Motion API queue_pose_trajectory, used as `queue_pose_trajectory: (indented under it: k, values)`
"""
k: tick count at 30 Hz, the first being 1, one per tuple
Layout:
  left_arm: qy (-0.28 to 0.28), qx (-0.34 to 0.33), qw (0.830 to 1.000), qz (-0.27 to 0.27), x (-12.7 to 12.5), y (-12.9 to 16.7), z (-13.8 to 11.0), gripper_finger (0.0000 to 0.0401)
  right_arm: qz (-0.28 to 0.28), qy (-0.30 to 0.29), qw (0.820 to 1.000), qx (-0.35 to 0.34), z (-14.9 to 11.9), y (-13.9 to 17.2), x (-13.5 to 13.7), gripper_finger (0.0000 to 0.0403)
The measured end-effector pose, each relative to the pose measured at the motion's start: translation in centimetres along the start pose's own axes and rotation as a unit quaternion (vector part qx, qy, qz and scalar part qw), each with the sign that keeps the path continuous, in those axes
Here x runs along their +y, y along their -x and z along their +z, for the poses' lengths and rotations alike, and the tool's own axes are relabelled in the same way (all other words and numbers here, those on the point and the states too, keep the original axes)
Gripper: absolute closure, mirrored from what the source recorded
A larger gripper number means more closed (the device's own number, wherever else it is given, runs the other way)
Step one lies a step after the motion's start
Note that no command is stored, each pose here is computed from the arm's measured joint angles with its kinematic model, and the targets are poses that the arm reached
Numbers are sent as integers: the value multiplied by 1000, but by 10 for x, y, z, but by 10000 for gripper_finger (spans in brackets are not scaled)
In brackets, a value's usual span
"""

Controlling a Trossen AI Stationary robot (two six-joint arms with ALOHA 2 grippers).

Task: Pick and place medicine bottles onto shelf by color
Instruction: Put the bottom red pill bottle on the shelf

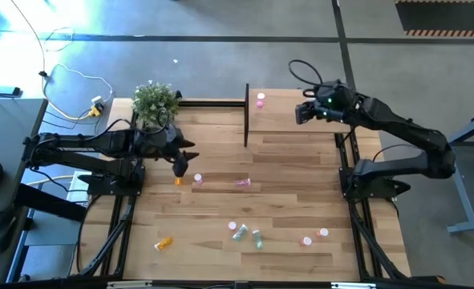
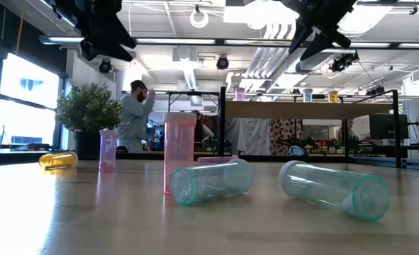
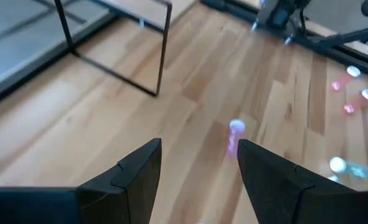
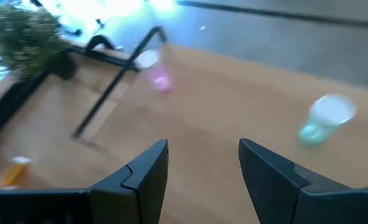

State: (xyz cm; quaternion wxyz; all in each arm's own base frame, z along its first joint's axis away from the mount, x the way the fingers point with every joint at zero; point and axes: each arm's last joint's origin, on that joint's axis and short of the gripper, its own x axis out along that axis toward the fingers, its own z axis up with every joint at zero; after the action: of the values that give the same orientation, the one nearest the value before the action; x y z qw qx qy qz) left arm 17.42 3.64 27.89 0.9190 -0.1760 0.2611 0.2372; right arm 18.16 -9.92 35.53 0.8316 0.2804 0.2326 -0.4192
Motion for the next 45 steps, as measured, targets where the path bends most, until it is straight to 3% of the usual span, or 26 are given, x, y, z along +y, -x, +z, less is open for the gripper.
queue_pose_trajectory:
  k: [9, 17, 28, 34, 45]
  values:
    - [61, 99, 993, -22, -11, 5, -22, 201, 66, -67, 995, 36, -22, 12, 31, 215]
    - [54, 172, 983, -31, -24, 15, -43, 201, 99, -92, 988, 81, -46, 16, 59, 215]
    - [42, 194, 977, -79, -46, 29, -57, 201, 118, -119, 973, 161, -90, 21, 98, 215]
    - [32, 178, 980, -77, -53, 35, -63, 201, 108, -116, 961, 227, -120, 26, 113, 215]
    - [12, 158, 984, -80, -59, 41, -68, 201, 113, -53, 935, 331, -165, 55, 122, 215]
